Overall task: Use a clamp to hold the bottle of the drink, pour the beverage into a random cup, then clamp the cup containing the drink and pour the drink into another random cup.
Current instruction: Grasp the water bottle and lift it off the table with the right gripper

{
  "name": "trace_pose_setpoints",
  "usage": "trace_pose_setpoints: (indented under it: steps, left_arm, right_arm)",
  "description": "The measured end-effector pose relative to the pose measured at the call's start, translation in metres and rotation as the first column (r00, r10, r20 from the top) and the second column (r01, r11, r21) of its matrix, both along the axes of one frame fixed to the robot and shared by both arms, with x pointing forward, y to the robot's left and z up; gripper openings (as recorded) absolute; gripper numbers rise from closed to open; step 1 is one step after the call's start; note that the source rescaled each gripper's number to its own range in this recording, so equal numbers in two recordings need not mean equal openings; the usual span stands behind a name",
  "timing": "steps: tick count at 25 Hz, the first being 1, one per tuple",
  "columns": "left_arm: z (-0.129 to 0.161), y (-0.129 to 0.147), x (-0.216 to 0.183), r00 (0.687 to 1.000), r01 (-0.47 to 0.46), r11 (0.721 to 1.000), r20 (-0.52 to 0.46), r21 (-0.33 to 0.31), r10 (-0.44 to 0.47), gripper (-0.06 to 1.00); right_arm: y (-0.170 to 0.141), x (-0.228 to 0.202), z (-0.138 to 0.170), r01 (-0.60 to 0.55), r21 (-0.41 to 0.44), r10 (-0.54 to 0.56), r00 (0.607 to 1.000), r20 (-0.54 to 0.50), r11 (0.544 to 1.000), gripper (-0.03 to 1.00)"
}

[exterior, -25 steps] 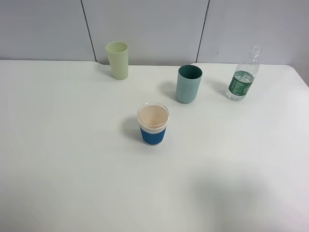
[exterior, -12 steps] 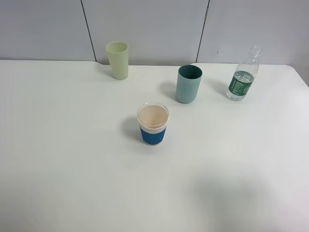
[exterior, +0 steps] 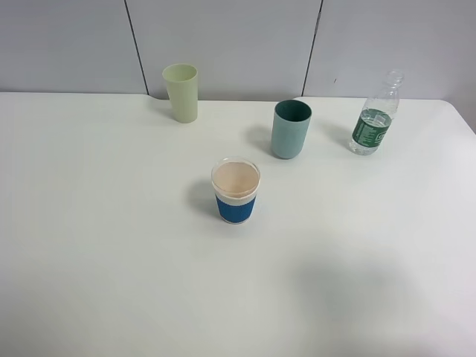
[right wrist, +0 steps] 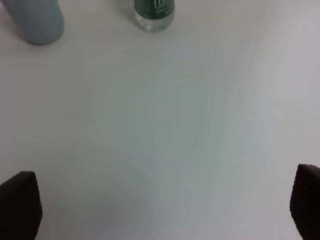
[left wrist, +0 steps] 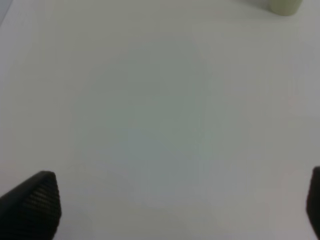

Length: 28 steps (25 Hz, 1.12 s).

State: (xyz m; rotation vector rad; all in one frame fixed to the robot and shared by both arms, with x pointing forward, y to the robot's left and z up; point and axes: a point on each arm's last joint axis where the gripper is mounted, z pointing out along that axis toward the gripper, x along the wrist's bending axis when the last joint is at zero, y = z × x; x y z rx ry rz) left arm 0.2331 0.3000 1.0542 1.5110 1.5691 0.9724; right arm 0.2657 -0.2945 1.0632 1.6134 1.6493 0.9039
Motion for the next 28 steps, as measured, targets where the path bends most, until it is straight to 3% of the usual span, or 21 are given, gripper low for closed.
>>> trace_pose_setpoints:
  steps: [6, 17, 28]
  left_arm:
    - [0.0, 0.0, 0.0, 1.0, 0.0, 1.0, 0.0, 0.0, 0.0, 1.0]
    - [0.0, 0.0, 0.0, 1.0, 0.0, 1.0, 0.0, 0.0, 0.0, 1.0]
    - [0.0, 0.0, 0.0, 1.0, 0.0, 1.0, 0.0, 0.0, 0.0, 1.0]
  right_arm:
    - [-0.001, 0.026, 0.019, 0.007, 0.002, -0.007, 0.999, 0.042, 1.0, 1.0]
    - [-0.003, 0.081, 0.018, 0.021, 0.012, -0.021, 0.999, 0.039, 1.0, 1.0]
    - [-0.006, 0.149, -0.009, 0.039, 0.011, -0.038, 0.999, -0.036, 0.999, 1.0]
